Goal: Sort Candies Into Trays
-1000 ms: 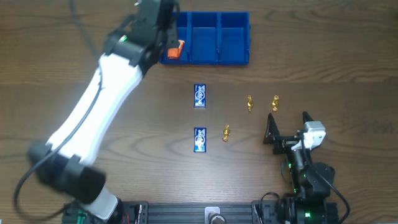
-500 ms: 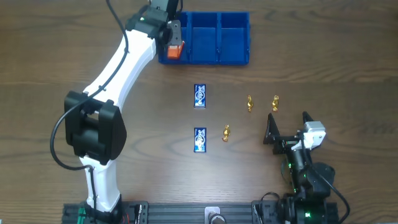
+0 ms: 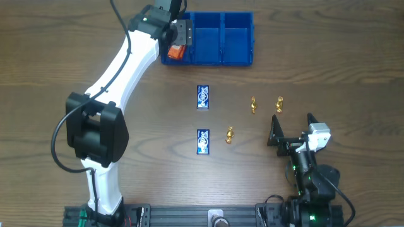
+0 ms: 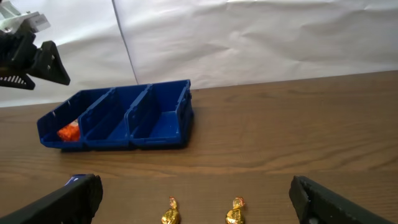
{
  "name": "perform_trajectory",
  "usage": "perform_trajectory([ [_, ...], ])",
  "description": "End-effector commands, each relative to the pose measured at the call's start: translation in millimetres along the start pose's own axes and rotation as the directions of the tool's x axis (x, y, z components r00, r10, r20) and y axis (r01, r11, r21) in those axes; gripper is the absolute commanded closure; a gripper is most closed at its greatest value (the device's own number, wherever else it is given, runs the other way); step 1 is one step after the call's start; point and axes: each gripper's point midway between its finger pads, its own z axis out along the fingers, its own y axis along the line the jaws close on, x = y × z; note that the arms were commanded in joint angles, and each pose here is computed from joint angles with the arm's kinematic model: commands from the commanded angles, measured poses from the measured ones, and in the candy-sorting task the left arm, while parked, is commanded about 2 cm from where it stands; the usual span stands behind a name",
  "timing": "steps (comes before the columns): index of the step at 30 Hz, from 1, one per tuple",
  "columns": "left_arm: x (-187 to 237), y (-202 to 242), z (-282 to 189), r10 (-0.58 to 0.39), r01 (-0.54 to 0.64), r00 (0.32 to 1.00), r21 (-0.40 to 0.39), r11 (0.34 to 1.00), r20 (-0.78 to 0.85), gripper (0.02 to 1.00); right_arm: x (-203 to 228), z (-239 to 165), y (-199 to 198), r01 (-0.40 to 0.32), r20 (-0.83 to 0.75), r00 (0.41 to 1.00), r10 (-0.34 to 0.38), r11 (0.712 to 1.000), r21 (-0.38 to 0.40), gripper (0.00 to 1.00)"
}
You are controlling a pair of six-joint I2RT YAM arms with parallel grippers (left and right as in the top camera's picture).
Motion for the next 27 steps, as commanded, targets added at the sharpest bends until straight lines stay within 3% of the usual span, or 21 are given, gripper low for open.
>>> perform_trajectory([
  [1, -54, 9, -118, -0.049, 0.040, 0.967, 0.042, 0.998, 0.249, 0.097, 0, 0, 0, -0.003, -0.001, 1.000, 0.003, 1.000, -0.001, 0.001],
  [3, -63, 17, -180, -0.033, 0.015, 0.920, 0.050, 0.999, 0.390, 0.023, 0, 0, 0, -0.003, -0.001, 1.000, 0.003, 1.000, -0.001, 0.001],
  [7, -45, 50, -281, -0.043, -0.005, 0.775, 0.075, 0.997, 0.630, 0.018, 0, 0, 0, -0.003, -0.001, 1.000, 0.003, 1.000, -0.001, 0.001],
  [11, 38, 105, -333, -0.085, 0.025, 0.675, 0.093, 0.995, 0.733, 0.018, 0, 0, 0, -0.003, -0.001, 1.000, 0.003, 1.000, -0.001, 0.001],
  [15, 108, 136, -334, -0.025, 0.030, 0.622, 0.008, 1.000, 0.782, 0.018, 0, 0, 0, -0.003, -0.001, 1.000, 0.003, 1.000, -0.001, 0.001],
  [19, 160, 149, -299, 0.036, 0.016, 0.613, -0.058, 0.998, 0.790, 0.018, 0, 0, 0, -0.003, -0.001, 1.000, 0.003, 1.000, -0.001, 0.003],
  [27, 208, 143, -205, 0.040, -0.049, 0.695, -0.009, 0.999, 0.718, 0.023, 0, 0, 0, -0.003, -0.001, 1.000, 0.003, 1.000, -0.001, 0.001],
])
